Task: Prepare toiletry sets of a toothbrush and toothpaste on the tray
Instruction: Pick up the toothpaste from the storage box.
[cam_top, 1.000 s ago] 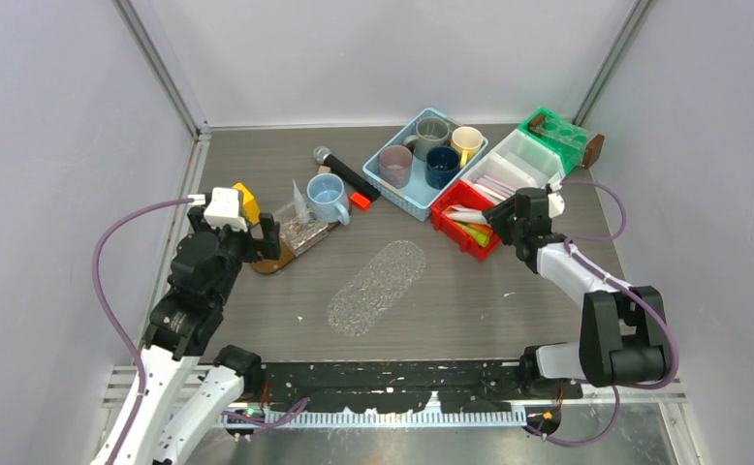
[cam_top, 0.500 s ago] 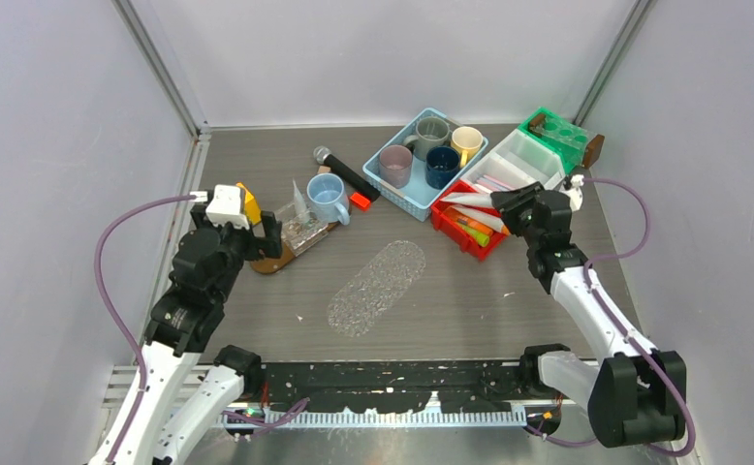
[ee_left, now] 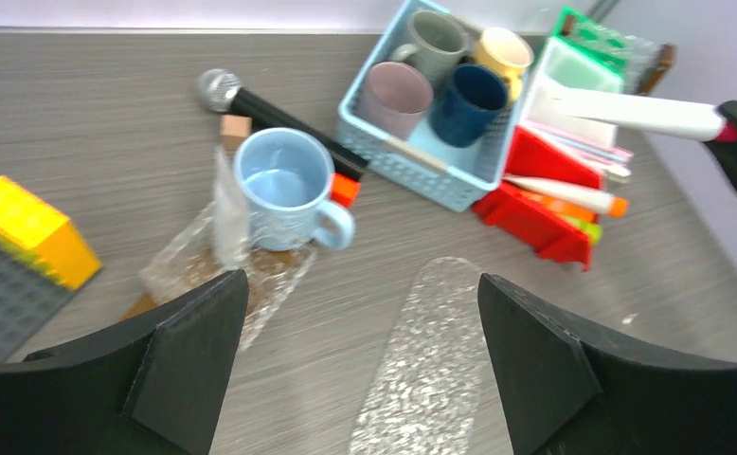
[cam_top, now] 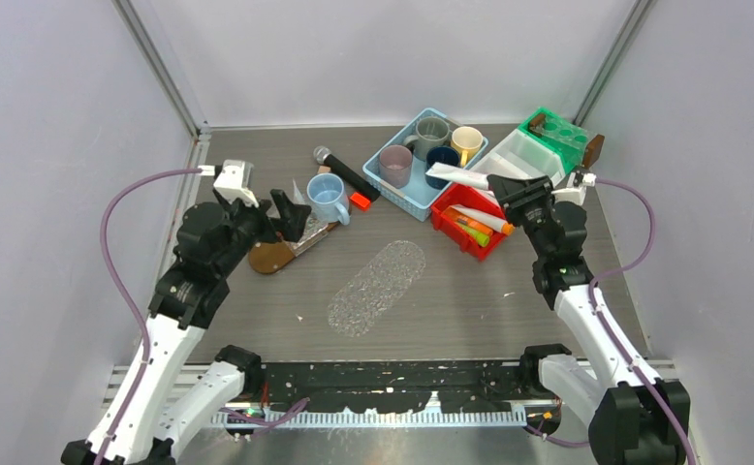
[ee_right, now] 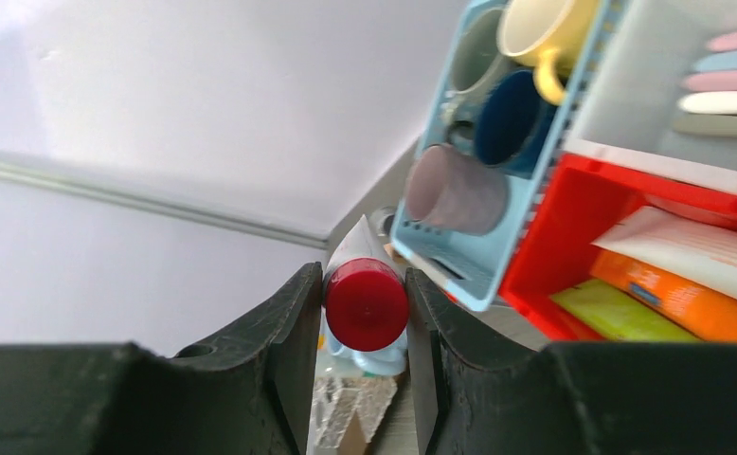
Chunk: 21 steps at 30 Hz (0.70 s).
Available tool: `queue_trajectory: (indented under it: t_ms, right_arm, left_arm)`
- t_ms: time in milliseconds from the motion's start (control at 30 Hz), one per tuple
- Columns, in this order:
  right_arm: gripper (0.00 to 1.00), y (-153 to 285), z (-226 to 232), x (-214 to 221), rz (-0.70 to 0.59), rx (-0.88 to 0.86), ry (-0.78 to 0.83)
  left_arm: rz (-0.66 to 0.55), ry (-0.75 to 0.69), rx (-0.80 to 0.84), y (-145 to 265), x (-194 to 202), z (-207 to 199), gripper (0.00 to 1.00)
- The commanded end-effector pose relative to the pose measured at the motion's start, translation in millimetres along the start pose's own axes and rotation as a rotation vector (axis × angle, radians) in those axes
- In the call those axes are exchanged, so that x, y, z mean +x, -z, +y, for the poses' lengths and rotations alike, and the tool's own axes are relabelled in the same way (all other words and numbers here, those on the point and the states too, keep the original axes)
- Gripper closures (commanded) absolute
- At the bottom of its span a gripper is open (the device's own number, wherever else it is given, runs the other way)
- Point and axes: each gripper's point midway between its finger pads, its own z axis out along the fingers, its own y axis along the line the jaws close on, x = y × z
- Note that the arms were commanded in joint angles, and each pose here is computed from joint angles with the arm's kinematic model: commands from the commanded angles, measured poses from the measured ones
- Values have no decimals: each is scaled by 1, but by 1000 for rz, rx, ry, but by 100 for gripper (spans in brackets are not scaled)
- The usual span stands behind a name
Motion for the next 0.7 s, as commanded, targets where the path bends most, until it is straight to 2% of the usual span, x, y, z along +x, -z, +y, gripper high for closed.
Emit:
queue_trajectory:
  t_ms: [0,300,500,667]
  right_arm:
    - [100,16,76,-12,-10,-323,-44]
    - [99,35,125,-3,71,-595,-111]
    - [100,45,147,9,115,-703,-115]
    - [100,52,162,25,162,-778,-110]
  left_arm:
    - [-71,124,208,-5,-38,-47,6]
    - [-68,285,457,-26,-57,-95,10]
    - [-67,410,582,-36,-70,-119,15]
    - [-72,458,637,-41,-77,-136,16]
